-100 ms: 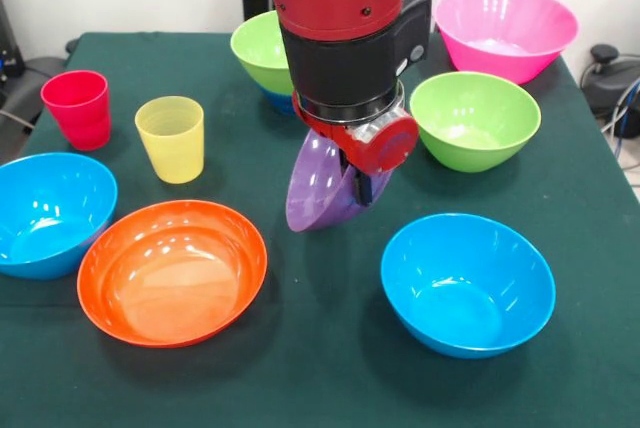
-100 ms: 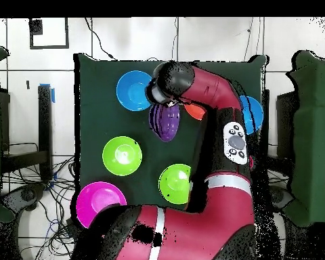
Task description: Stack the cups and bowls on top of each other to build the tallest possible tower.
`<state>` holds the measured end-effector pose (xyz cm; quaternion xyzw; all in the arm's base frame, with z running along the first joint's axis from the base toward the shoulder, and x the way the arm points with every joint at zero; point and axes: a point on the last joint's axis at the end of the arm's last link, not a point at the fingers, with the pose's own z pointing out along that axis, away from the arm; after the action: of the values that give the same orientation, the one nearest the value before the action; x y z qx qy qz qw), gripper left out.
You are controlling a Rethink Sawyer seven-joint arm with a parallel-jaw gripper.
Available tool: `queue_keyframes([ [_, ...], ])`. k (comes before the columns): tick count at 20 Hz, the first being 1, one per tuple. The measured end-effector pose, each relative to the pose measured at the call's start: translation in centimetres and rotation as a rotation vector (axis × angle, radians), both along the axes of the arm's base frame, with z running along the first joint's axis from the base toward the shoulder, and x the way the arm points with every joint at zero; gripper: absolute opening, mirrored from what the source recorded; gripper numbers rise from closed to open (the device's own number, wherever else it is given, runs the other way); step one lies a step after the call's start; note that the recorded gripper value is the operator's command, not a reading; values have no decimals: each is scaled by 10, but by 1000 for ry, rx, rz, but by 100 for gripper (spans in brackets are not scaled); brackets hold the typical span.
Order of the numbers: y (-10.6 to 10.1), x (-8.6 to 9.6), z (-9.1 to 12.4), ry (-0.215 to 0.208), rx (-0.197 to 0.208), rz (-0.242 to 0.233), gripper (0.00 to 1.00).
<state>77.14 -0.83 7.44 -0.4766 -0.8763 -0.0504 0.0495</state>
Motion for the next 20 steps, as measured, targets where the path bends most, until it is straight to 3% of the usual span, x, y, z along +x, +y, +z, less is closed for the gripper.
queue_keyframes([
  [10,-5,1,9,-17,-15,29,0],
  [20,-7,-5,12,9,-35,70,0],
])
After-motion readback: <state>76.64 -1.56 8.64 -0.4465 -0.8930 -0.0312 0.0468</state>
